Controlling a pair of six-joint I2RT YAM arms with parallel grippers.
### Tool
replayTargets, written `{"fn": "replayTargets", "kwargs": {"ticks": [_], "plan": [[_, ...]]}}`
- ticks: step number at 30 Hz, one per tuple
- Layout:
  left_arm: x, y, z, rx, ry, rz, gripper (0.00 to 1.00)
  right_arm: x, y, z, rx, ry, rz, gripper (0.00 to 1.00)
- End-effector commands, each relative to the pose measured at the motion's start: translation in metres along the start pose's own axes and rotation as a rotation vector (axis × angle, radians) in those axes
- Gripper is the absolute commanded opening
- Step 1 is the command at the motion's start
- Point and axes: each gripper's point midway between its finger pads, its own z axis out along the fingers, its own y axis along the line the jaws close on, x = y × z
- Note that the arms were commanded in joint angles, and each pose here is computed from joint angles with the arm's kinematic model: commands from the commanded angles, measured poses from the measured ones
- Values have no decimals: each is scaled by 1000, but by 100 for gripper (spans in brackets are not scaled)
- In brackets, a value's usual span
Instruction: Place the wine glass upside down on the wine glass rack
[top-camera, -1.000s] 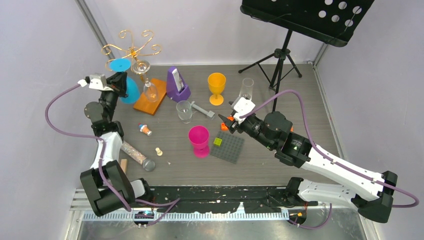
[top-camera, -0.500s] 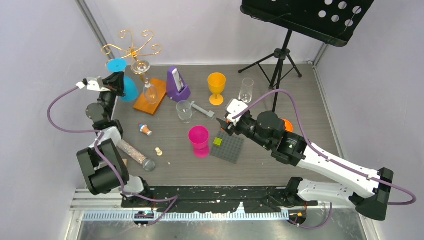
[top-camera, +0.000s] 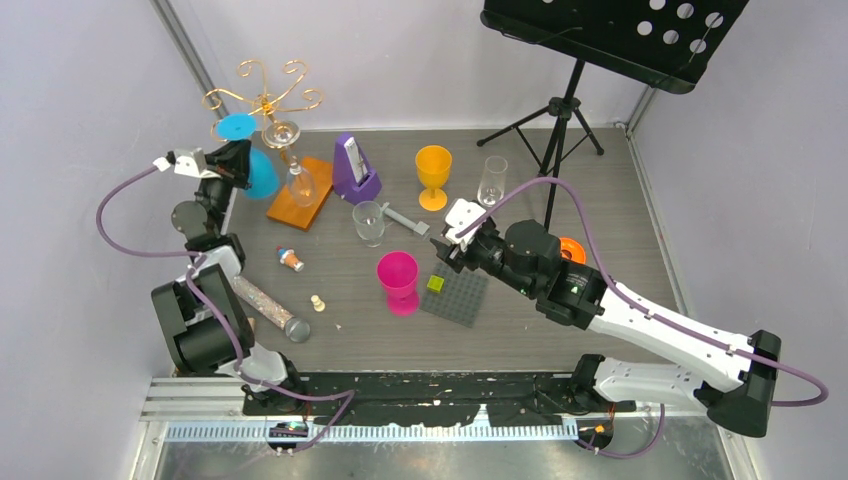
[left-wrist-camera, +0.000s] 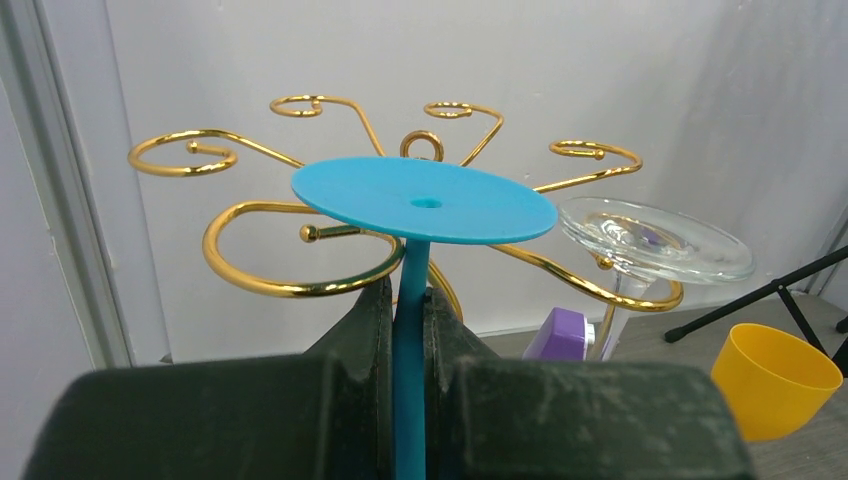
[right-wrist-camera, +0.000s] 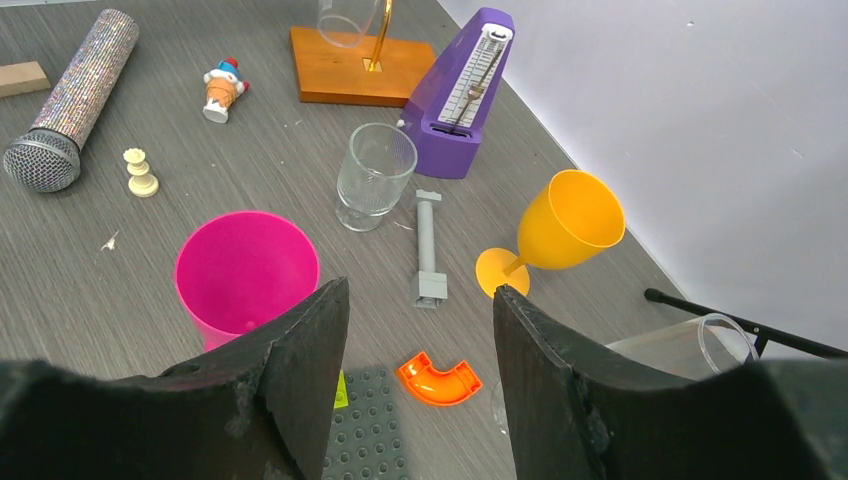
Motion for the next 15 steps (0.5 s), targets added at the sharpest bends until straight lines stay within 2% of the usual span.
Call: {"fn": "replayTargets", "kwargs": {"ticks": [1,15], "plan": [[-27,0,12,34,-67,60,0,-26,-9,0,16,-62,7,61],[-14,15,20,9,-46,31,0,-24,-8,1,15,-52,3,61]]}}
